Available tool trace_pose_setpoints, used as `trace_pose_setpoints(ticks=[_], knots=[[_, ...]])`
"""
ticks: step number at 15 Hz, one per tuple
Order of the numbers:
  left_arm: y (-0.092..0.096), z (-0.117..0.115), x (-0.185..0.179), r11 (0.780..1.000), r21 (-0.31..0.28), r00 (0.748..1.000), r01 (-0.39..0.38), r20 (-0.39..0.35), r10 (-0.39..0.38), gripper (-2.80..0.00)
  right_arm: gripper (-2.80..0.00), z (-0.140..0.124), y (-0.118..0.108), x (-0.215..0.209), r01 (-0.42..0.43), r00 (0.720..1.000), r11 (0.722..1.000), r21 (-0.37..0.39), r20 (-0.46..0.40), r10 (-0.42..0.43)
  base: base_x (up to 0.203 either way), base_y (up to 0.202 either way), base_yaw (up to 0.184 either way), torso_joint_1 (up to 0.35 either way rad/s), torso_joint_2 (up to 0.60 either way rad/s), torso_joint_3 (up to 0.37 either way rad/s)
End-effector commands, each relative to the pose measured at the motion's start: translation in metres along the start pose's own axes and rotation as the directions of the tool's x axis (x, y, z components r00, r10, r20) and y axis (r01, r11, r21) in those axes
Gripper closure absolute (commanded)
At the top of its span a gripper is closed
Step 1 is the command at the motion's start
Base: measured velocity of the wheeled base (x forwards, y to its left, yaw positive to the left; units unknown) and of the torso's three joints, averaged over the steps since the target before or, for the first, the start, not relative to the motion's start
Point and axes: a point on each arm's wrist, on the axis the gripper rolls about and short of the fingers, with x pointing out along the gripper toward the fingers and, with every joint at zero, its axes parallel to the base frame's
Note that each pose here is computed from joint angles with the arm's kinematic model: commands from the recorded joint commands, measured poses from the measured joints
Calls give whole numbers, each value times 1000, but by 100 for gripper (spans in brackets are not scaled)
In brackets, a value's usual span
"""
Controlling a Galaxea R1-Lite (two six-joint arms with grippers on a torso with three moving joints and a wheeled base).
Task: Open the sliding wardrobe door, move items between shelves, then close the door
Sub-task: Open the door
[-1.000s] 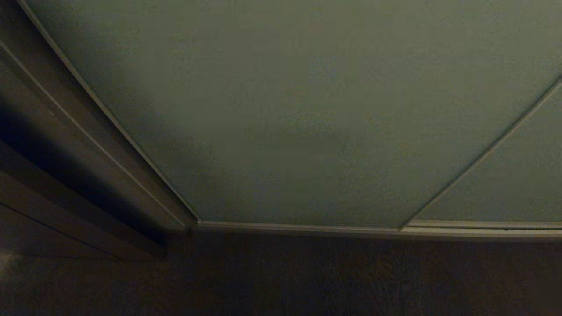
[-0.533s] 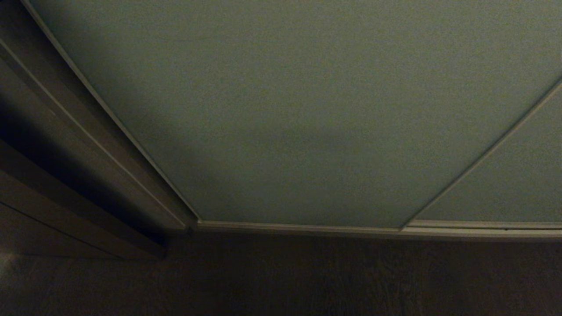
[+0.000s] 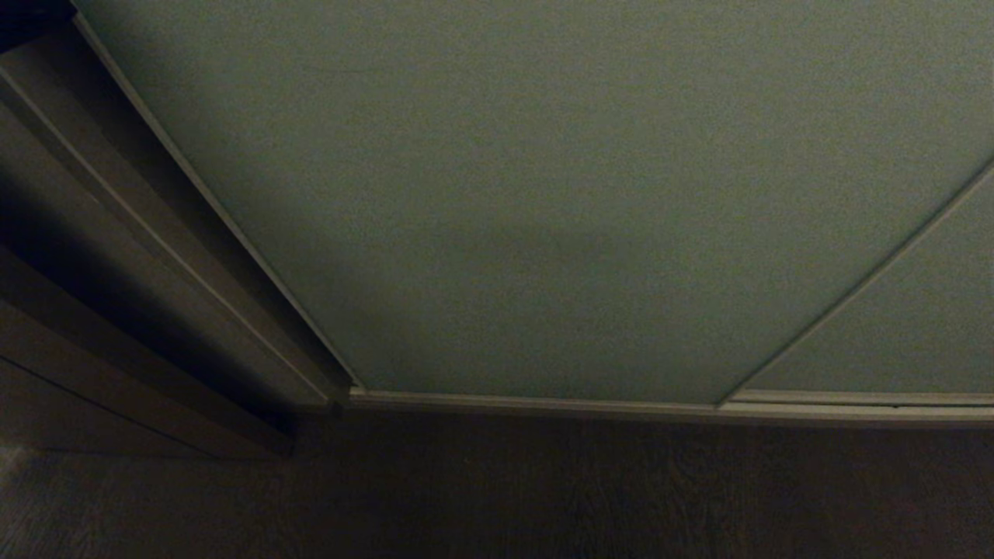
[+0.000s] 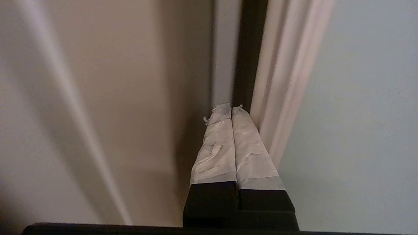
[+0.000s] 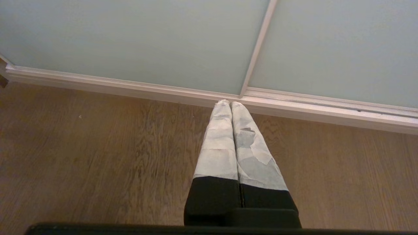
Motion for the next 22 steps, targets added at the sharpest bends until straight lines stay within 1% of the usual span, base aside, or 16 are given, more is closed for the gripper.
trace_pose_setpoints(ticks=[1, 5, 7, 8, 9, 10, 11, 14, 18, 21, 22], knots=[[-4, 5, -1, 1000, -9, 1000, 12, -15, -12, 0, 0, 0, 0, 0, -1, 1000, 1000, 0, 0, 1, 0, 0, 0, 0, 0, 0], [-11, 1, 4, 999, -24, 998, 34, -50, -36, 0, 0, 0, 0, 0, -1, 1000, 1000, 0, 0, 1, 0, 0, 0, 0, 0, 0], [-18, 1, 7, 998, -37, 997, 60, -49, -61, 0, 0, 0, 0, 0, -1, 1000, 1000, 0, 0, 1, 0, 0, 0, 0, 0, 0], [-25, 4, 8, 996, -45, 995, 82, -49, -84, 0, 0, 0, 0, 0, -1, 1000, 1000, 0, 0, 1, 0, 0, 0, 0, 0, 0], [-31, 2, 7, 994, -42, 992, 105, -72, -108, 0, 0, 0, 0, 0, -1, 1000, 1000, 0, 0, 1, 0, 0, 0, 0, 0, 0], [-35, -1, 7, 993, -29, 988, 119, -92, -121, 0, 0, 0, 0, 0, -1, 1000, 1000, 0, 0, 1, 0, 0, 0, 0, 0, 0], [-39, -2, 9, 991, -28, 987, 131, -93, -133, 0, 0, 0, 0, 0, -1, 1000, 1000, 0, 0, 1, 0, 0, 0, 0, 0, 0], [-57, -6, 12, 981, -57, 977, 184, -98, -189, 0, 0, 0, 0, 0, -1, 1000, 1000, 0, 0, 1, 0, 0, 0, 0, 0, 0], [-72, -19, 16, 971, -85, 964, 225, -123, -234, 0, 0, 0, 0, 0, -1, 1000, 1000, 0, 0, 1, 0, 0, 0, 0, 0, 0], [-96, -27, 12, 948, -128, 940, 292, -143, -309, 0, 0, 0, 0, 0, -1, 1000, 1000, 0, 0, 1, 0, 0, 0, 0, 0, 0], [-106, -30, 9, 937, -145, 928, 319, -152, -339, 0, 0, 0, 0, 0, -1, 1000, 1000, 0, 0, 1, 0, 0, 0, 0, 0, 0]])
